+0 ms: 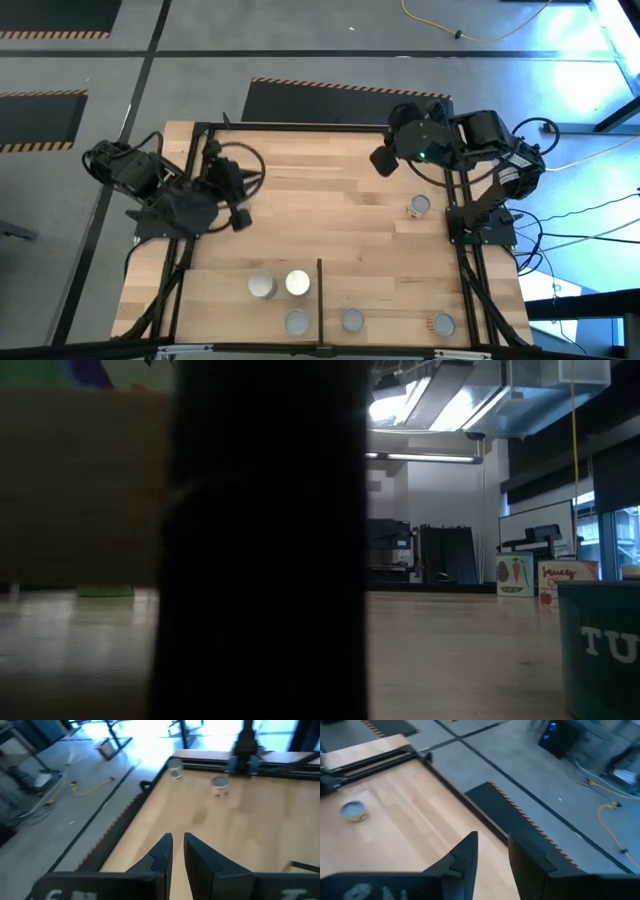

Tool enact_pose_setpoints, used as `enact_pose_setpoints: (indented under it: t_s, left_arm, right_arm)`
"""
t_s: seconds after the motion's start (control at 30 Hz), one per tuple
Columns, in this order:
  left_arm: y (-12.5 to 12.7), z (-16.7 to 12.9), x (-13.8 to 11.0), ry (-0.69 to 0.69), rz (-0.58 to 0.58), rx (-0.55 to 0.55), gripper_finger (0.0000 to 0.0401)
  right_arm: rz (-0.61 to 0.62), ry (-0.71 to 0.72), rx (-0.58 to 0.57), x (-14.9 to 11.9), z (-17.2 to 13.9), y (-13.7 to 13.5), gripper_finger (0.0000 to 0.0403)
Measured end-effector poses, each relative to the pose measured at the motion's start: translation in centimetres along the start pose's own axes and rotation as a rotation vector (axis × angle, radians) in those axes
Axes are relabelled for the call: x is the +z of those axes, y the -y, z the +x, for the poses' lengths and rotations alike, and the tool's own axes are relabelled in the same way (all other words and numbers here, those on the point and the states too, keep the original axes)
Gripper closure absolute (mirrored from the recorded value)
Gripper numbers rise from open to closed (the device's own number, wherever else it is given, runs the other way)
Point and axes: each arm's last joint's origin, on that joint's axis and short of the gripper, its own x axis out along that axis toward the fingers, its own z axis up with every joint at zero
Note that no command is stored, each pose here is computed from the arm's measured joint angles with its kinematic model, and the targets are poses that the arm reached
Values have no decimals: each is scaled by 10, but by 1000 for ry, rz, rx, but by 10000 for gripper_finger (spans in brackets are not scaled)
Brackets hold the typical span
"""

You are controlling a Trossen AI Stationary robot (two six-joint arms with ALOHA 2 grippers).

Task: Pick and place cans onto a shelf
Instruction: Put the canned mixed veggies on the shelf

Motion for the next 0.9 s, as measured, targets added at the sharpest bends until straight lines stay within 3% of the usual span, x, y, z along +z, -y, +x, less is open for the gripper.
enact_pose_setpoints:
  t_s: [0.27,0.5,0.77,0.9]
  left_arm:
    - [-23,12,3,-34,-23,103,361]
    - [-35,25,6,-57,-15,177,361]
    - [-48,35,8,-78,-48,247,361]
    - [-52,39,8,-110,-68,218,361]
  right_arm:
    - [103,-29,-176,14,33,37,292]
    - [289,-188,-246,15,79,85,292]
    - [420,-485,-337,-20,147,123,292]
    - [451,-654,-379,-49,177,137,292]
